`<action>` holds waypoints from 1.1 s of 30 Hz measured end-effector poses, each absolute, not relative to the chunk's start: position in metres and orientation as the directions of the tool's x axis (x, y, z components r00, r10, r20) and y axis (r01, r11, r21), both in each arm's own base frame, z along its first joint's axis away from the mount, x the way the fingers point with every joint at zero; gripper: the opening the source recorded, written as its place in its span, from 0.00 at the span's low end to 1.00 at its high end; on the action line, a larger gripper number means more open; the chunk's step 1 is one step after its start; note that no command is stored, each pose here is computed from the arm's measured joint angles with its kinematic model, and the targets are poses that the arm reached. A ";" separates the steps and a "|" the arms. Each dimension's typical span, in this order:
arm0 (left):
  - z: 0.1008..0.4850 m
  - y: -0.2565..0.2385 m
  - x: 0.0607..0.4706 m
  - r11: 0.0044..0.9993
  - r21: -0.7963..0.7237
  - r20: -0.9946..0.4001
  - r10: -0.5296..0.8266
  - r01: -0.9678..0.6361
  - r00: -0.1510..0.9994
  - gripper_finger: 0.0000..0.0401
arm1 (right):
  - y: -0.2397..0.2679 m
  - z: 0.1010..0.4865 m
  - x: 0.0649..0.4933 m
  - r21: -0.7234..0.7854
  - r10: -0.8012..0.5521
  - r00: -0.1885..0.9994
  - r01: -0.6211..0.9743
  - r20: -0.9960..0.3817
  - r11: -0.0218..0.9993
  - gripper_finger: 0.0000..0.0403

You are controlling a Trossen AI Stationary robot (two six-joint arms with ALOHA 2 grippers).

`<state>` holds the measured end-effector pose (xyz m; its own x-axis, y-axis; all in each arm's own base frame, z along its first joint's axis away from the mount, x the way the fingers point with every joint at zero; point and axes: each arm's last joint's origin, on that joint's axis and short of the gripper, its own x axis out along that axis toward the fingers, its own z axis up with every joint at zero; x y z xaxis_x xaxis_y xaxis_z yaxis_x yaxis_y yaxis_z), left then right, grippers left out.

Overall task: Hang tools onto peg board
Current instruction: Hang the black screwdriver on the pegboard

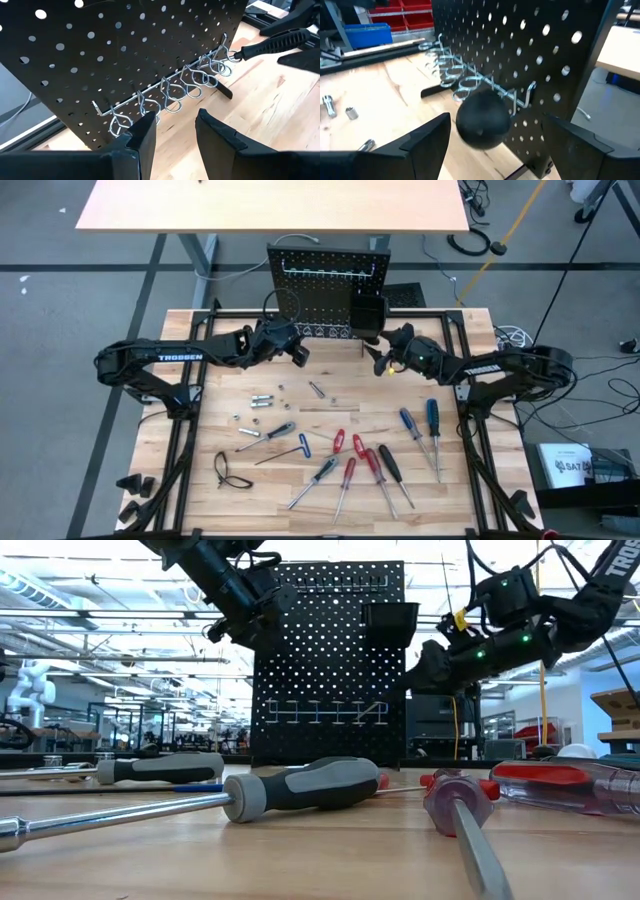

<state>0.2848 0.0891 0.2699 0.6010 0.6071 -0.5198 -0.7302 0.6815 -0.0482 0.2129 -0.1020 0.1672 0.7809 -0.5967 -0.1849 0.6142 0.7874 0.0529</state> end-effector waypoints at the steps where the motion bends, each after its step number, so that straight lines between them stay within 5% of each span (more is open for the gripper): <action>1: 0.270 0.089 0.285 0.682 -0.048 -0.520 0.607 -0.730 0.601 0.34 | -0.102 0.165 0.214 0.059 -0.596 0.780 0.615 -0.193 0.786 0.74; 21: 0.270 0.088 0.285 0.696 -0.061 -0.528 0.586 -0.715 0.615 0.34 | -0.104 0.150 0.222 0.414 -0.557 0.812 0.574 -0.175 0.707 0.74; 29: 0.269 0.088 0.285 0.697 -0.060 -0.533 0.582 -0.714 0.614 0.34 | -0.081 0.126 0.170 0.503 -0.555 0.804 0.578 -0.214 0.642 0.74; 33: 0.270 0.088 0.285 0.701 -0.056 -0.530 0.583 -0.711 0.616 0.34 | -0.079 0.128 0.165 0.420 -0.563 0.813 0.567 -0.147 0.709 0.74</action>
<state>0.2851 0.0884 0.2695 0.6158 0.5830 -0.5300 -0.7113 0.7006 -0.0558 0.1650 -0.0789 0.1284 0.8132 -0.5630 -0.1473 0.5668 0.7089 0.4197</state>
